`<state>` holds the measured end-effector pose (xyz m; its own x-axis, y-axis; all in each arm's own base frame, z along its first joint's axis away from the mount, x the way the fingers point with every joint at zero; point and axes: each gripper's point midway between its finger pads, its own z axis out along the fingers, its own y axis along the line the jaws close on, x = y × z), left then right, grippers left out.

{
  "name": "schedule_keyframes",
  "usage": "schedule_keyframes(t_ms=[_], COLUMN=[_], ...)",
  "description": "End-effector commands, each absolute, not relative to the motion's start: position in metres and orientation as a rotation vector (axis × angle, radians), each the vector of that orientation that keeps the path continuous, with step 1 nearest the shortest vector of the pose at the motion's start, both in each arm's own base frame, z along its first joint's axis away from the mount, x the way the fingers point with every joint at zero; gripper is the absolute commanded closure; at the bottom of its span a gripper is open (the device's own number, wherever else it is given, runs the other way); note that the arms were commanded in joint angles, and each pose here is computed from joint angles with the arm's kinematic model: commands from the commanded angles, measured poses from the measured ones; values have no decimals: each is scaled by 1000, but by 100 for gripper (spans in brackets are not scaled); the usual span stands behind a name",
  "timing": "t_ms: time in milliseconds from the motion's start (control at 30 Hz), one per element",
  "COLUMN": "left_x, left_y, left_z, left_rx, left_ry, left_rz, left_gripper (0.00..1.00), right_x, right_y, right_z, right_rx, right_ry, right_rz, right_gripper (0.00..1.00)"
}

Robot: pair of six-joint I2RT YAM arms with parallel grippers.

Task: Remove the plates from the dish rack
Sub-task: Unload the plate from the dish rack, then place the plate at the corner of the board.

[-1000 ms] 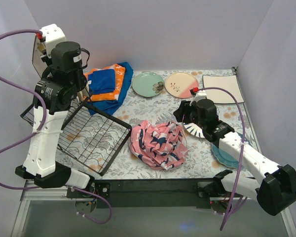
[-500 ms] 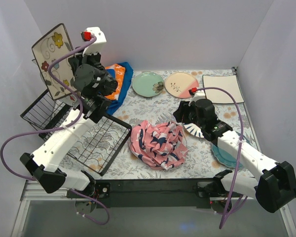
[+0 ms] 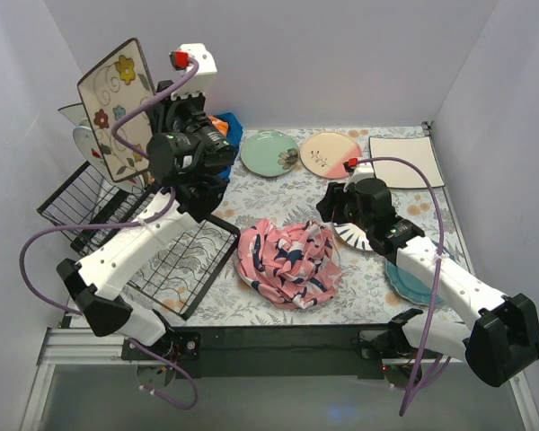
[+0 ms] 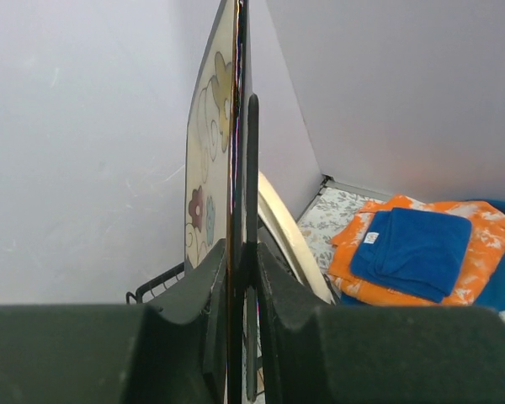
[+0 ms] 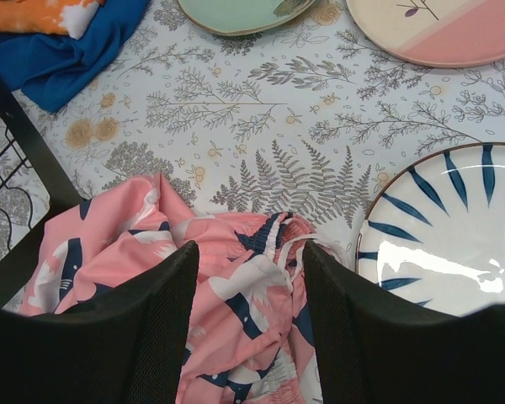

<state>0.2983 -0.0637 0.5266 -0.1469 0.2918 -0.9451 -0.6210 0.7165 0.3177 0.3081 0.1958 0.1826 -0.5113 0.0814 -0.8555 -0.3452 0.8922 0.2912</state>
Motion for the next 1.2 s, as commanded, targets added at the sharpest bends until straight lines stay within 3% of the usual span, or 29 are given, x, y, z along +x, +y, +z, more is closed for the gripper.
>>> schedule_keyframes(t_ms=[0, 500, 700, 833, 900, 1167], left_x=[300, 305, 304, 307, 301, 258], left_y=[-84, -226, -290, -341, -358, -361], left_z=[572, 520, 480, 411, 393, 275], left_rx=[-158, 135, 338, 634, 633, 958], left_ry=[1373, 1231, 1156, 1190, 1239, 1202], left_rz=[757, 809, 751, 629, 403, 361], left_gripper=[100, 100, 100, 100, 100, 100], right_x=[317, 320, 347, 359, 366, 377], right_y=[199, 161, 112, 109, 106, 119], right_z=[205, 254, 268, 267, 256, 233], right_rx=[-190, -12, 81, -11, -18, -89], right_ry=[1993, 1923, 1916, 1933, 1947, 1987], right_rz=[523, 528, 718, 873, 909, 1094], right_gripper=[41, 42, 42, 42, 40, 35])
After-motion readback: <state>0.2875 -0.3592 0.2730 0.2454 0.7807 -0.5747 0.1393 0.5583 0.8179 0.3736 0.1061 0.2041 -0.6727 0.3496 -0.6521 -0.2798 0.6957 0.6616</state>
